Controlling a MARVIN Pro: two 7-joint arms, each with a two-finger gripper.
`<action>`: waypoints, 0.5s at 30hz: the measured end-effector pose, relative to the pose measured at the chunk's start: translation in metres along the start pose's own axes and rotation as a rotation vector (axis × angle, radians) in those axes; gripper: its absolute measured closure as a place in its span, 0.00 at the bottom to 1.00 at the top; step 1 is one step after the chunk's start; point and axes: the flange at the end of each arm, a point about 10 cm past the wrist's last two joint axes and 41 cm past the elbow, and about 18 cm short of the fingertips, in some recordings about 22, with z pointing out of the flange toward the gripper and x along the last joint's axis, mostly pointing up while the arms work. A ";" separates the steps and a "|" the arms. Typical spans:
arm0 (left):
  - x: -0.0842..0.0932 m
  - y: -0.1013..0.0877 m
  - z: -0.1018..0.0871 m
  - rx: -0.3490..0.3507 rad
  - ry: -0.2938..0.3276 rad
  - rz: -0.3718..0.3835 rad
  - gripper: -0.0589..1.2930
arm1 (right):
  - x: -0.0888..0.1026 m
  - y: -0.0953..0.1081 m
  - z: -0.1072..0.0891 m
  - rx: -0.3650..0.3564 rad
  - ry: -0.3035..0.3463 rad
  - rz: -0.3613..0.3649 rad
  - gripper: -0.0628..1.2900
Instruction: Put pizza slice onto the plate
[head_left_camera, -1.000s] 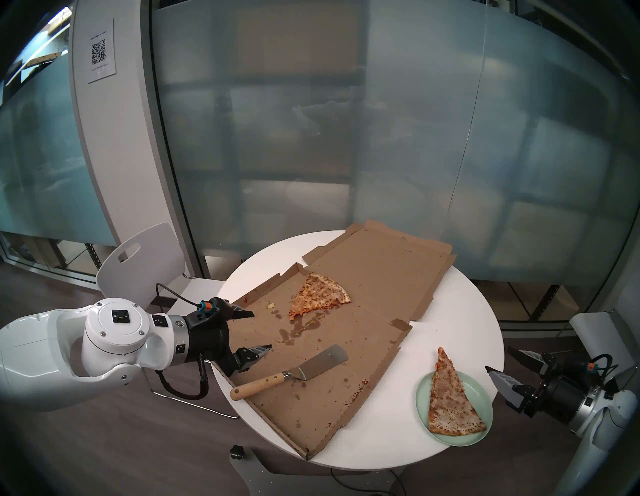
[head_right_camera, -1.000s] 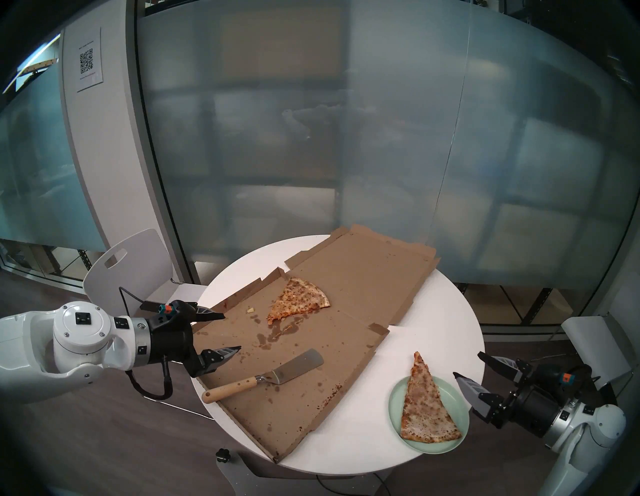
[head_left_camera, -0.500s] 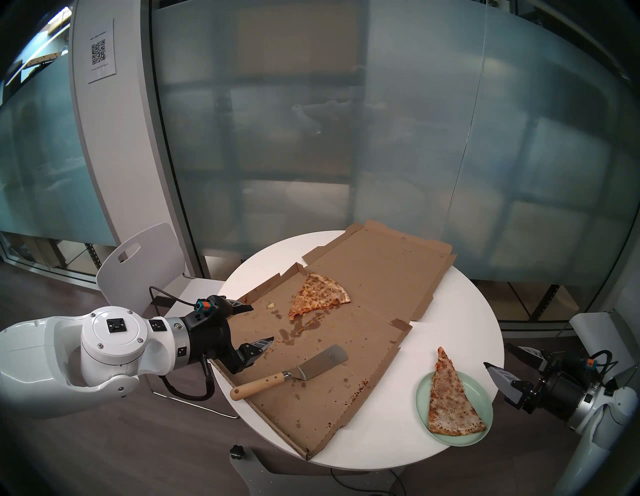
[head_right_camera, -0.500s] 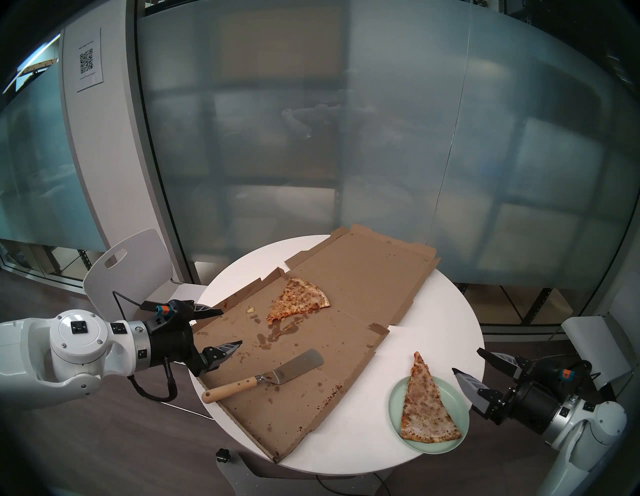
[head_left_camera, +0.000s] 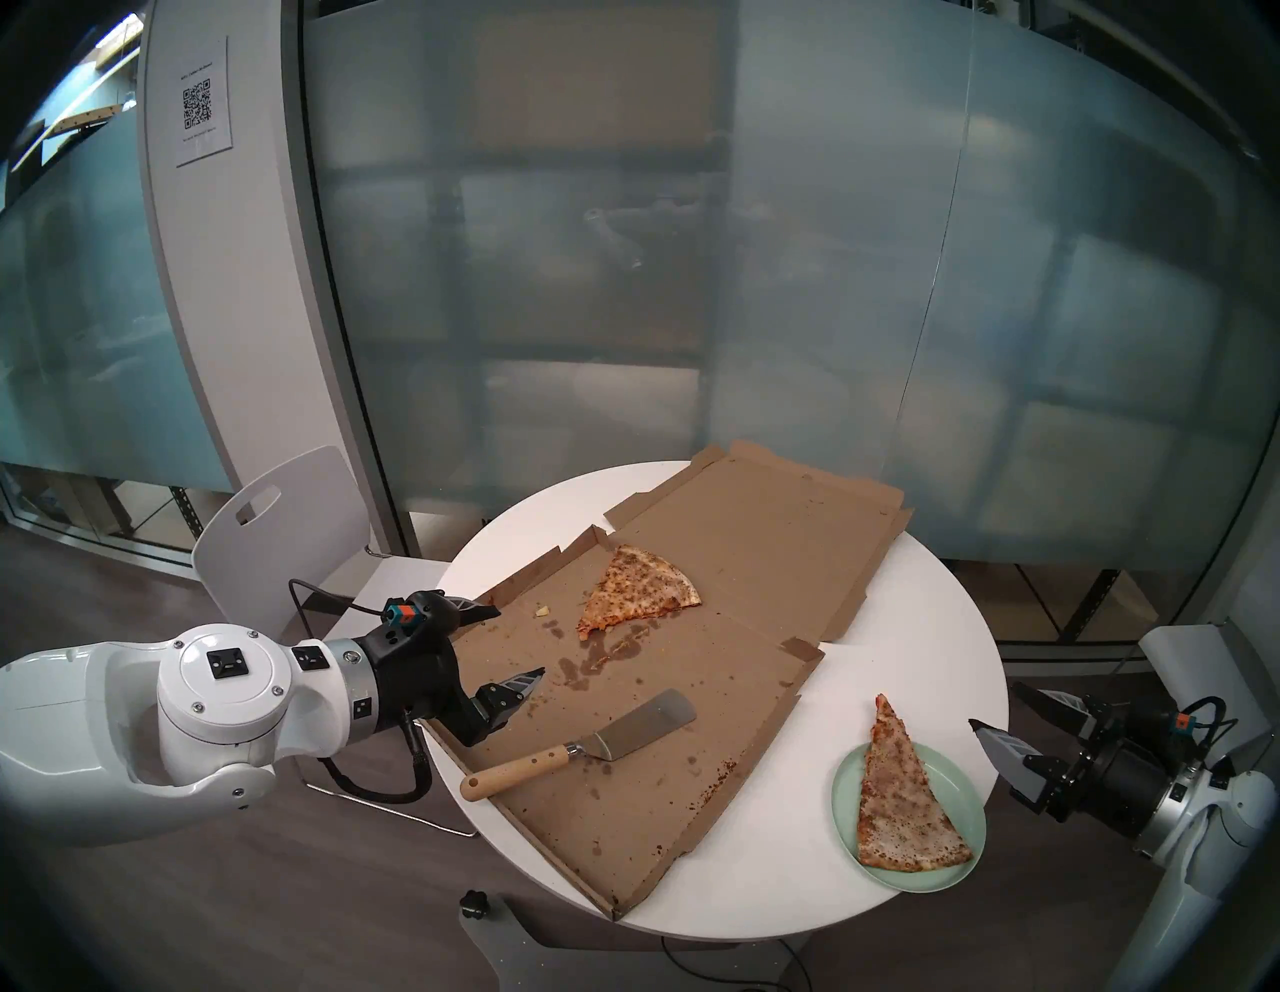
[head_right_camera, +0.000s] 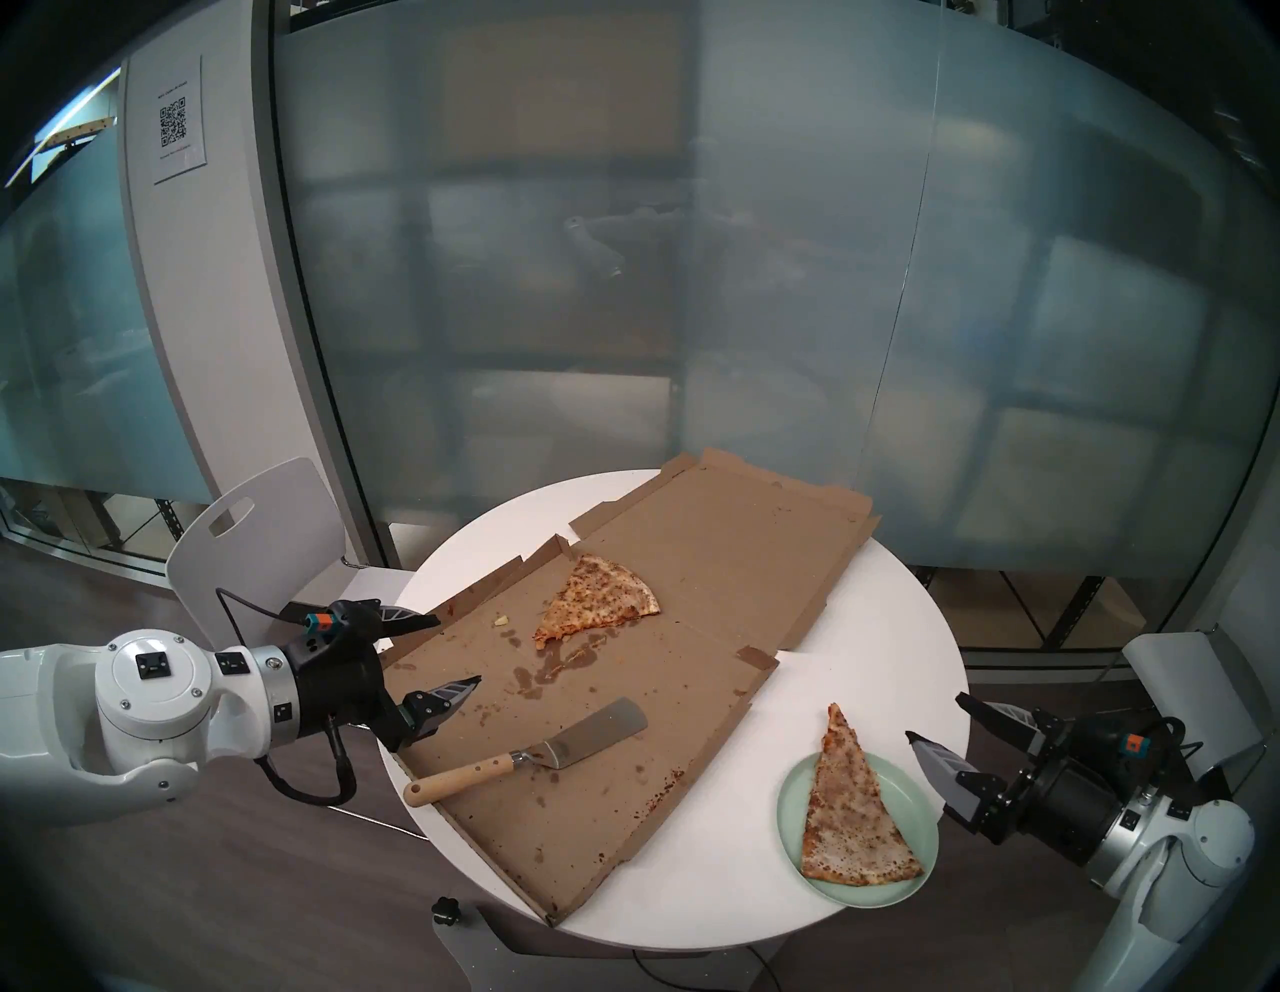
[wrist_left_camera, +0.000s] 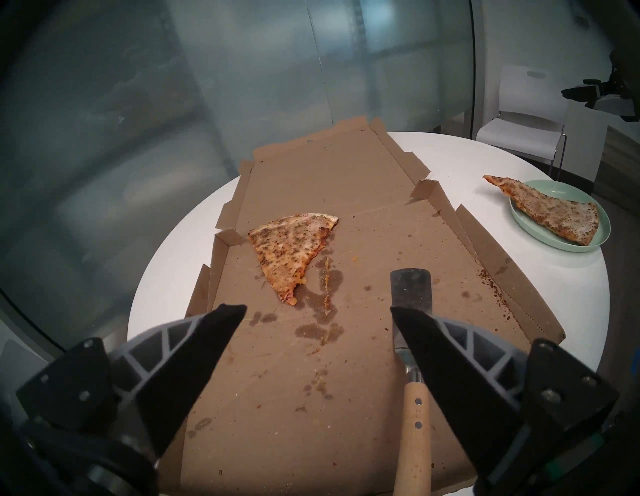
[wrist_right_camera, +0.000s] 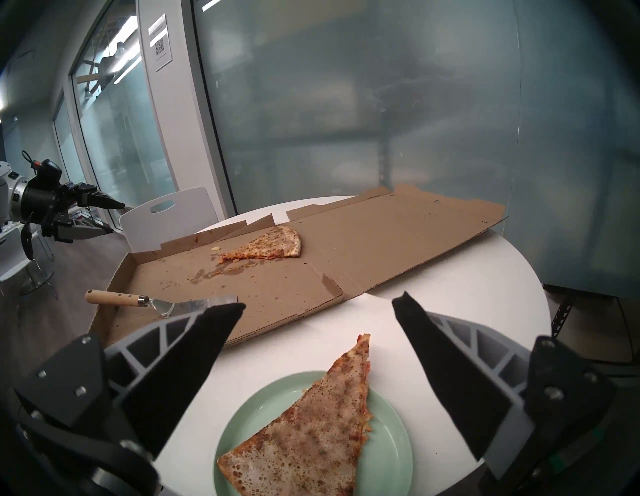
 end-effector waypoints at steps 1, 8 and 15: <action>0.000 0.000 0.000 0.001 0.000 0.000 0.09 | 0.000 0.000 0.000 0.000 0.000 0.000 0.04; -0.001 0.001 -0.001 0.013 0.006 0.007 0.09 | 0.000 -0.001 0.000 0.003 -0.001 0.000 0.04; -0.001 0.001 -0.003 0.021 0.010 0.011 0.09 | 0.000 -0.001 0.000 0.008 -0.002 -0.001 0.04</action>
